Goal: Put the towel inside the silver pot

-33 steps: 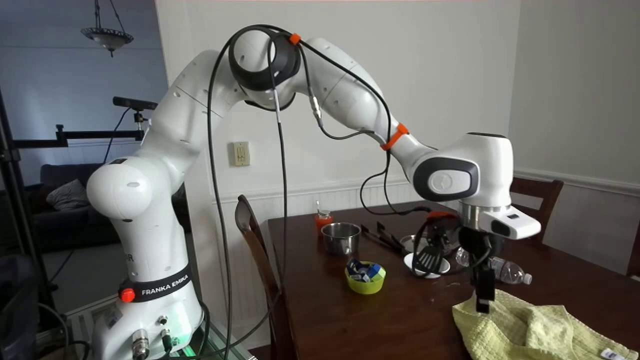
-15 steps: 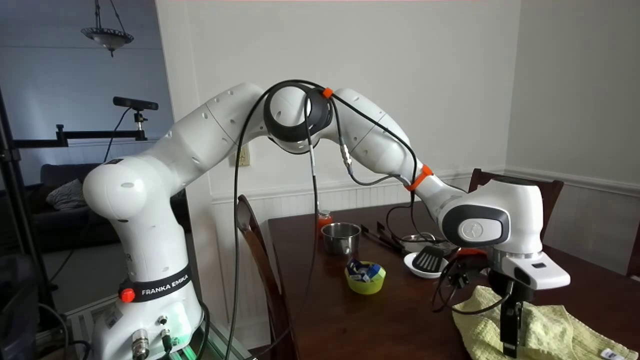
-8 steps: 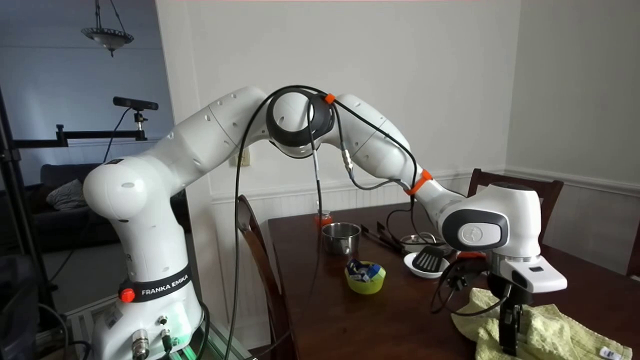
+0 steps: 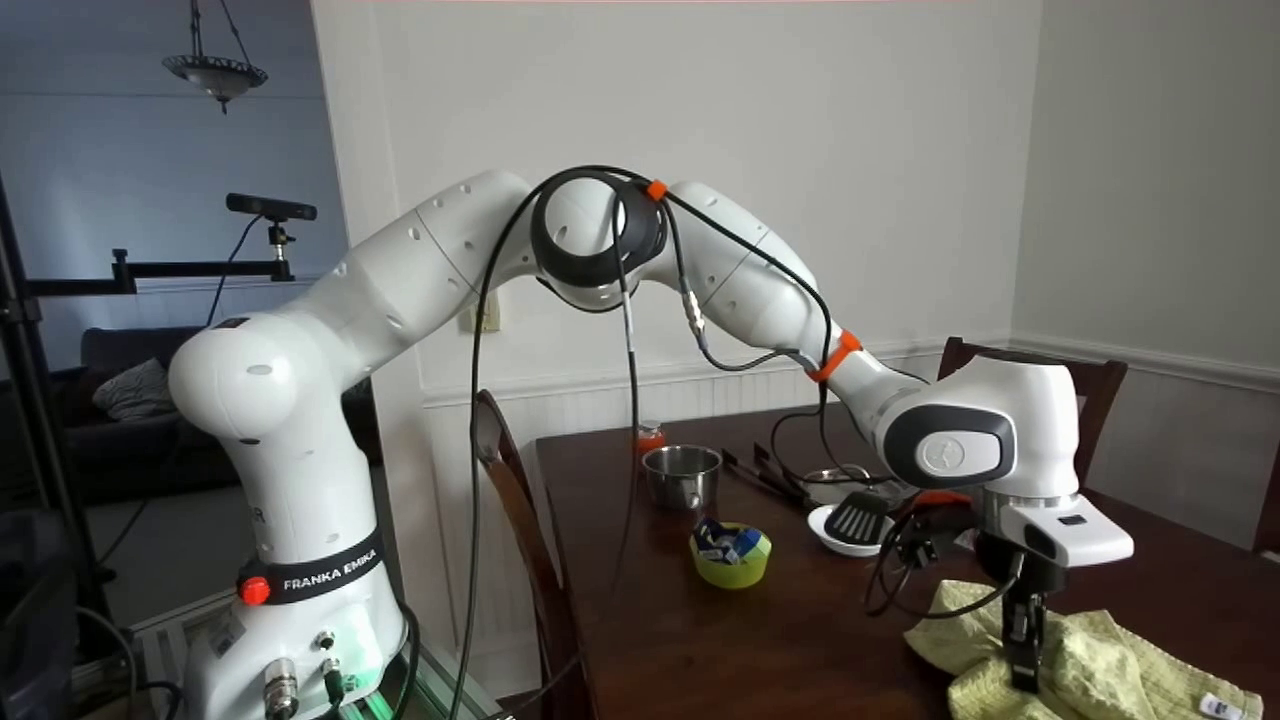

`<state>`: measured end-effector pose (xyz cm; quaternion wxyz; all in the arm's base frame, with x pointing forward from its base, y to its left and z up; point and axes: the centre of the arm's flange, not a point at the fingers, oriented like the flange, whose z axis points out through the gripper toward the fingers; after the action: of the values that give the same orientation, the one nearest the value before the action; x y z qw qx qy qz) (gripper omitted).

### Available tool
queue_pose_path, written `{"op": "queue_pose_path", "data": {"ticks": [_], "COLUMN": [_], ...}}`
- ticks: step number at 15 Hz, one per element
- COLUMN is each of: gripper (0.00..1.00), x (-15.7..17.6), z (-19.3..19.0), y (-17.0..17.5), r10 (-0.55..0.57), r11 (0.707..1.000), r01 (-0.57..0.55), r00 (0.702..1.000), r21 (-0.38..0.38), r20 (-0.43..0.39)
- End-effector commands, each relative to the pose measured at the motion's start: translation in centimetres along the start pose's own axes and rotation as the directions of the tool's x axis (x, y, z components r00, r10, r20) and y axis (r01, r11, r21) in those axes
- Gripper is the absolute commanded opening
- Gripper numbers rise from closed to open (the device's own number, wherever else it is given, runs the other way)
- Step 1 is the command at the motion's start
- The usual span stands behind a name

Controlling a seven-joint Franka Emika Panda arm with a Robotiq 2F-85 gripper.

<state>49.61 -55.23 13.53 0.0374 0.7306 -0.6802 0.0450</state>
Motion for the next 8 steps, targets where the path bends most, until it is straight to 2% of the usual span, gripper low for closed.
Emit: {"op": "queue_pose_path", "data": {"ticks": [1,4,5,8], "gripper": [0.00,0.03,0.03,0.03], "x": [-1.2,-2.4,-2.8,-2.6], "z": [-1.5,-5.7,-8.0,-12.9], "y": [0.9,2.4,3.3,3.8], "r10": [-0.039,-0.135,-0.188,-0.329], "r11": [0.999,0.989,0.977,0.927], "r01": [0.039,0.134,0.185,0.331], "r00": [0.999,0.991,0.982,0.943], "r21": [-0.011,0.062,0.107,0.173], "r20": [-0.002,0.019,0.015,-0.044]}}
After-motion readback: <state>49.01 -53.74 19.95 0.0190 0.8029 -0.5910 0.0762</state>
